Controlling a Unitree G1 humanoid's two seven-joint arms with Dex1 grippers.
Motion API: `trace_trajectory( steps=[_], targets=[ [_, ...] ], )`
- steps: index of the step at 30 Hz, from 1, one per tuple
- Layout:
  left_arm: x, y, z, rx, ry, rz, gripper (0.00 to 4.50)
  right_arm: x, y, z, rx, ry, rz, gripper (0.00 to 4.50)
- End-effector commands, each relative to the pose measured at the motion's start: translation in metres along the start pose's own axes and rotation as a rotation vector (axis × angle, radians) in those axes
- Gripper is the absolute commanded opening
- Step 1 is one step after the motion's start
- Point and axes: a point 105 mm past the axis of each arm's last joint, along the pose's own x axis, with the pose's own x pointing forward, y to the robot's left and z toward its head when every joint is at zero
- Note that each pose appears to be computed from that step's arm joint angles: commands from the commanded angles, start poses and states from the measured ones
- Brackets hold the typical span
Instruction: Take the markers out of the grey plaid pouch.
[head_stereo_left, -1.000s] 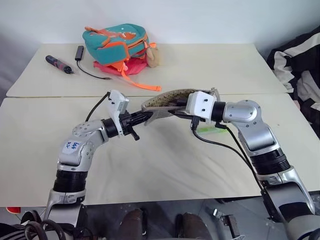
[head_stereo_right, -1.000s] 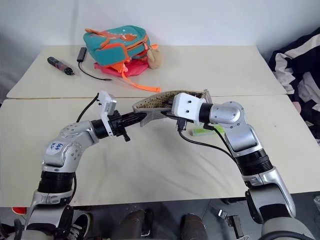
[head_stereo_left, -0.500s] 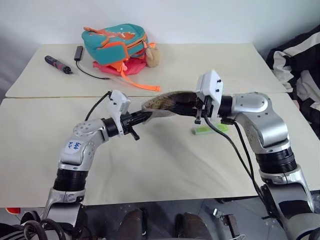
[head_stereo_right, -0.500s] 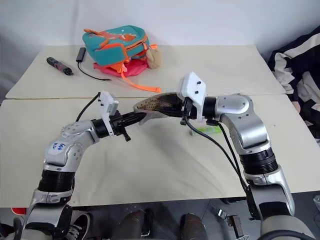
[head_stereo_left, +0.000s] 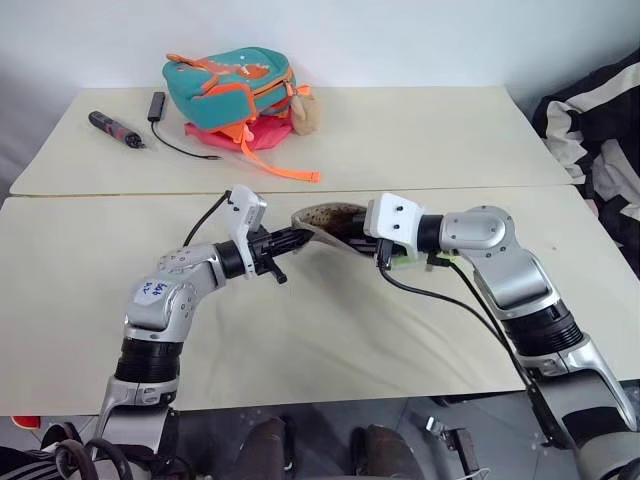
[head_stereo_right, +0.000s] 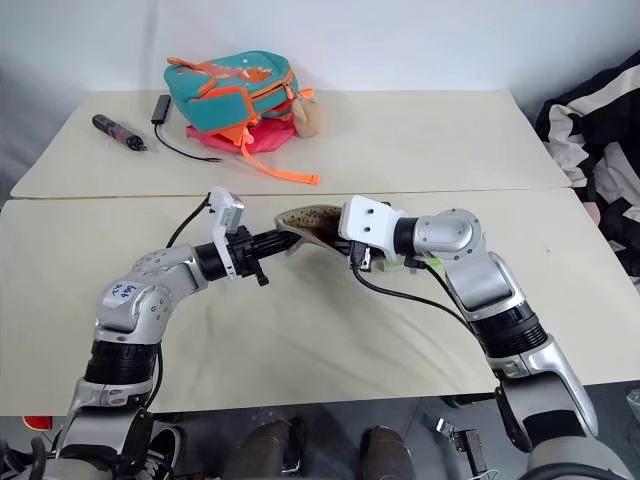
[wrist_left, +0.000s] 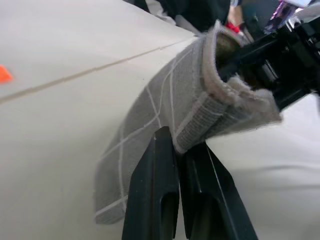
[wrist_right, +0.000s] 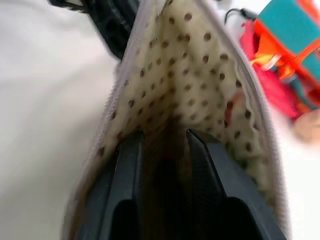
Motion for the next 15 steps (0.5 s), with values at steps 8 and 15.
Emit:
trace_trajectory(
  steps=[8, 15],
  targets=[
    [-0.001, -0.029, 0.009, -0.108, 0.033, -0.151, 0.0, 0.014, 0.006, 0.004, -0.256, 0.129, 0.09, 1.38],
    [-0.005, -0.03, 0.012, -0.107, 0.053, -0.168, 0.0, 0.008, 0.012, -0.01, -0.248, 0.229, 0.185, 1.38]
  ],
)
